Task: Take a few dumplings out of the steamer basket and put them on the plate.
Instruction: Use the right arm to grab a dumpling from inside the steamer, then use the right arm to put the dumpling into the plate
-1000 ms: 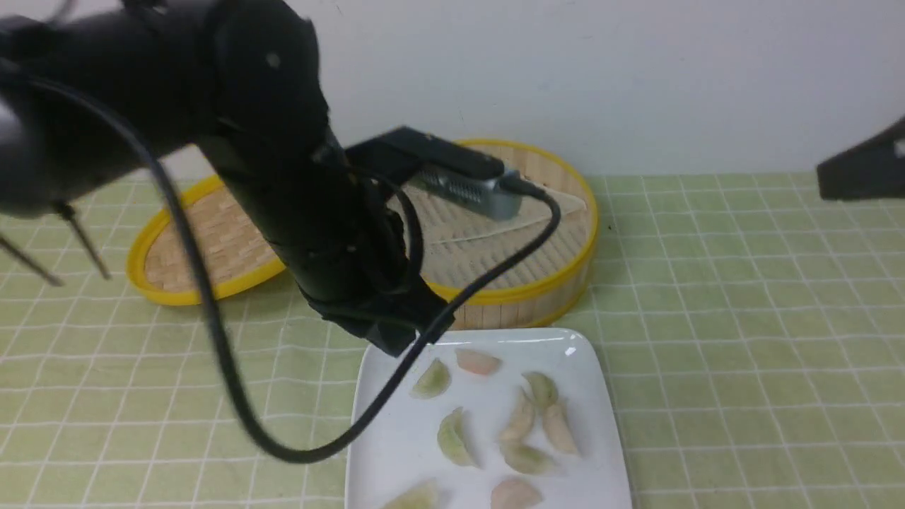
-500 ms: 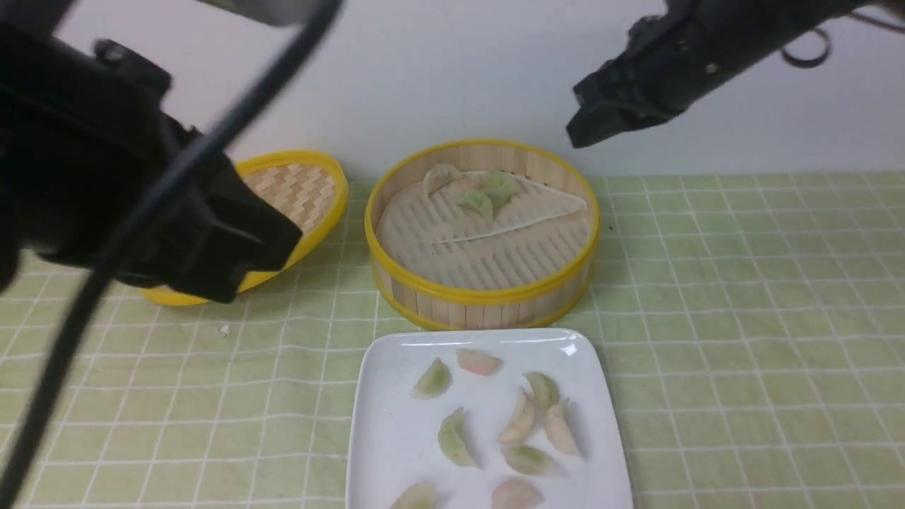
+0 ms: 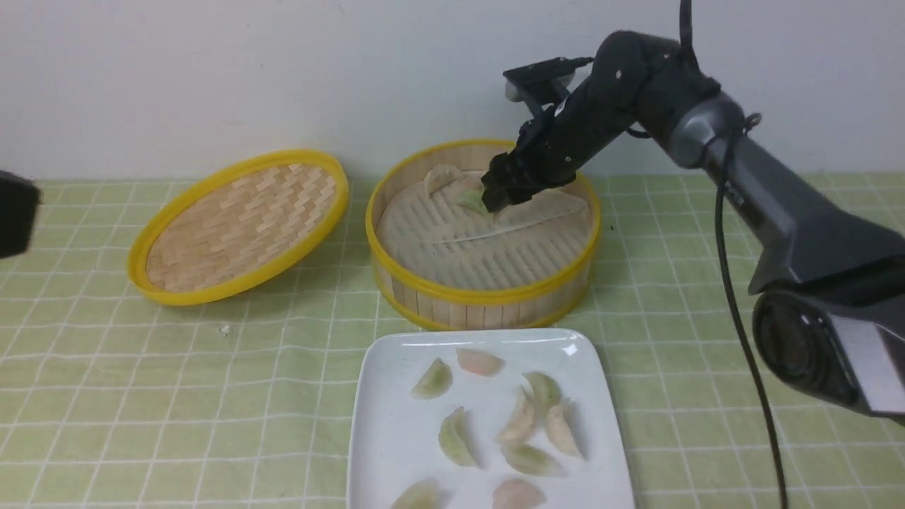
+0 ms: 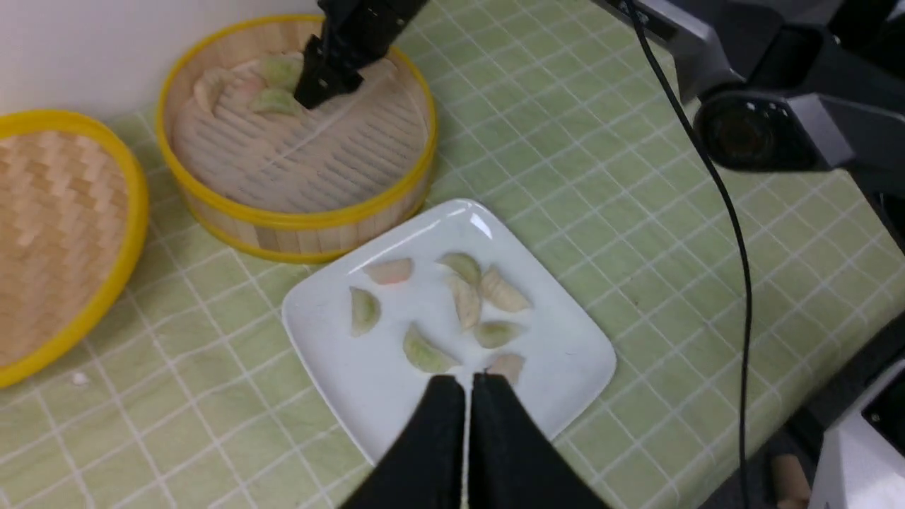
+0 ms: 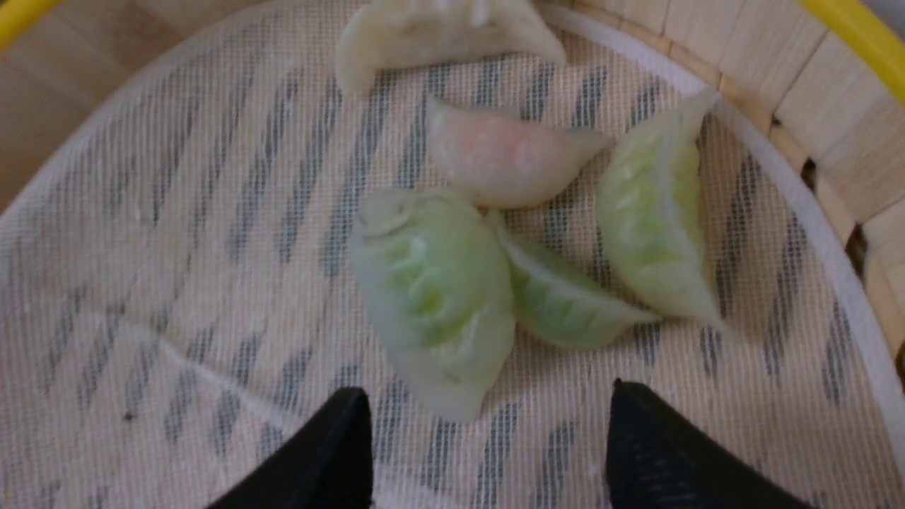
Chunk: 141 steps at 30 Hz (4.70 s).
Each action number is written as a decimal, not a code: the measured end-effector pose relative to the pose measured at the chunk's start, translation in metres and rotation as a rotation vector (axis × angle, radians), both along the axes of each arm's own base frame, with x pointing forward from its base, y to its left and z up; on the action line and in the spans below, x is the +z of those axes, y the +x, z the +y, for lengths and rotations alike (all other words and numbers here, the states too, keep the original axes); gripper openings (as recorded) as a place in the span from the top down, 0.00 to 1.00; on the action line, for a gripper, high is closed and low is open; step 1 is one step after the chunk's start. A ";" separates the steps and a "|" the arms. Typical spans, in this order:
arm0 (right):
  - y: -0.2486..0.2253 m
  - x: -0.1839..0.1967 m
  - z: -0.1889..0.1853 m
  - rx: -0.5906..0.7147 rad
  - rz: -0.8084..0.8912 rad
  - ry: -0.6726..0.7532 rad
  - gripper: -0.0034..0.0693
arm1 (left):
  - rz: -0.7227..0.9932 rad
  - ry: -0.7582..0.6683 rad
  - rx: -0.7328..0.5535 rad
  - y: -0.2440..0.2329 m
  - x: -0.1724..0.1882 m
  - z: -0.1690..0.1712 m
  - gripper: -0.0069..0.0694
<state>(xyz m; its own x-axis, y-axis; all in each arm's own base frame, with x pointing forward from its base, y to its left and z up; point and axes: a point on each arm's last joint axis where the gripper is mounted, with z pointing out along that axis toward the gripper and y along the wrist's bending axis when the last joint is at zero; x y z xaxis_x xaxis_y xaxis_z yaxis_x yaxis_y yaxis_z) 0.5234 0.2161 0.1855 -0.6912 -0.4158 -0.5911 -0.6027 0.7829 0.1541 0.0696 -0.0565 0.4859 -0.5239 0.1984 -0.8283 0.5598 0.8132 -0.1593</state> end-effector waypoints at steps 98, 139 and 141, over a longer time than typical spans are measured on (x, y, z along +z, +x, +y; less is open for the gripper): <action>-0.269 0.008 -0.037 0.182 0.374 -0.210 0.43 | -0.021 0.040 0.135 0.005 0.000 0.011 0.92; -0.546 0.200 -0.244 -0.351 -1.012 0.517 0.97 | -0.172 0.021 0.098 0.073 -0.012 -0.029 0.92; -0.545 0.188 -0.245 -0.378 -1.009 0.546 0.97 | -0.166 0.026 0.097 0.079 -0.015 -0.033 0.92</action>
<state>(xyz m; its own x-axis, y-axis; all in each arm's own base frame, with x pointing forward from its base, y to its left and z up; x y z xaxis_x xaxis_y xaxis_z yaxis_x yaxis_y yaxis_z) -0.0218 -0.0287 0.3740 0.1584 0.1865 -0.9696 -0.3894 0.9142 0.1122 0.1487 -0.0896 0.4711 -0.3980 0.1759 -0.9004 0.4952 0.8674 -0.0495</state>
